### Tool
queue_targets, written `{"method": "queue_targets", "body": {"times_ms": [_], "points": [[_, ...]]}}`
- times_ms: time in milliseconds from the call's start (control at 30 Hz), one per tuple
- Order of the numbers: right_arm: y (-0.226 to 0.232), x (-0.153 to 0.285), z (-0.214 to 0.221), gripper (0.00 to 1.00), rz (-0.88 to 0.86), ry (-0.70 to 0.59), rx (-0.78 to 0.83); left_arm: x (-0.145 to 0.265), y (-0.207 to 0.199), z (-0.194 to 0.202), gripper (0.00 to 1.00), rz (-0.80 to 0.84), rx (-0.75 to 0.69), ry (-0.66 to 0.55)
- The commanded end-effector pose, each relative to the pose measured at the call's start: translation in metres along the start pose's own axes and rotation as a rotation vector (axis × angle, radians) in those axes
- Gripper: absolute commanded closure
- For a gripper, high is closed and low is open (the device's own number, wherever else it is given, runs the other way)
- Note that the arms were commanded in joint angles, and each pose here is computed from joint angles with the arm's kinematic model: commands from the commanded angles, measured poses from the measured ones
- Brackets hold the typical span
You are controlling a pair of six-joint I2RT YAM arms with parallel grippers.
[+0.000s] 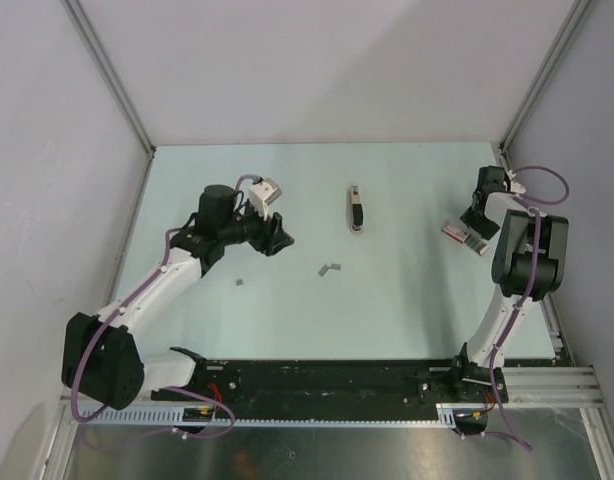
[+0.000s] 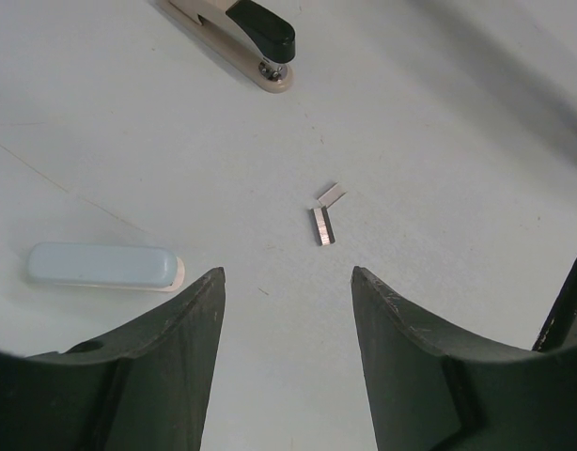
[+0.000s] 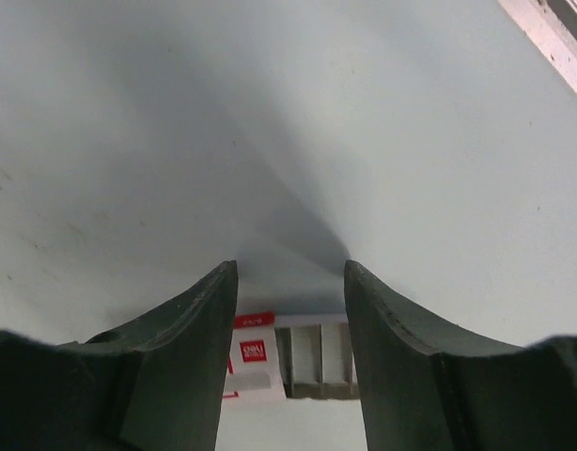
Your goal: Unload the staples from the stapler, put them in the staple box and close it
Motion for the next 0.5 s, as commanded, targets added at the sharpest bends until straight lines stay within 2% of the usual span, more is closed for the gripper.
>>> {"method": "queue_targets", "body": {"times_ms": [0,467], "points": [[-0.006,0.006,0.044,0.47,-0.013,0.161,0.022,0.011,-0.006,-0.012,0.39,0.018,-0.051,-0.049],[-0.016,0.043,0.087,0.49,-0.092,0.215,0.037,0.018,-0.012,-0.011,0.38,0.032,-0.057,-0.065]]}}
Point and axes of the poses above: each gripper's point midway between its finger pads, its own x axis back along the fingers, its own y axis along the line the jaws close on, z = x × y, the point moved 9 cm from there along x, back along the fingers, and after that the axes turned 10 degrees about x, right-handed, at the moved point
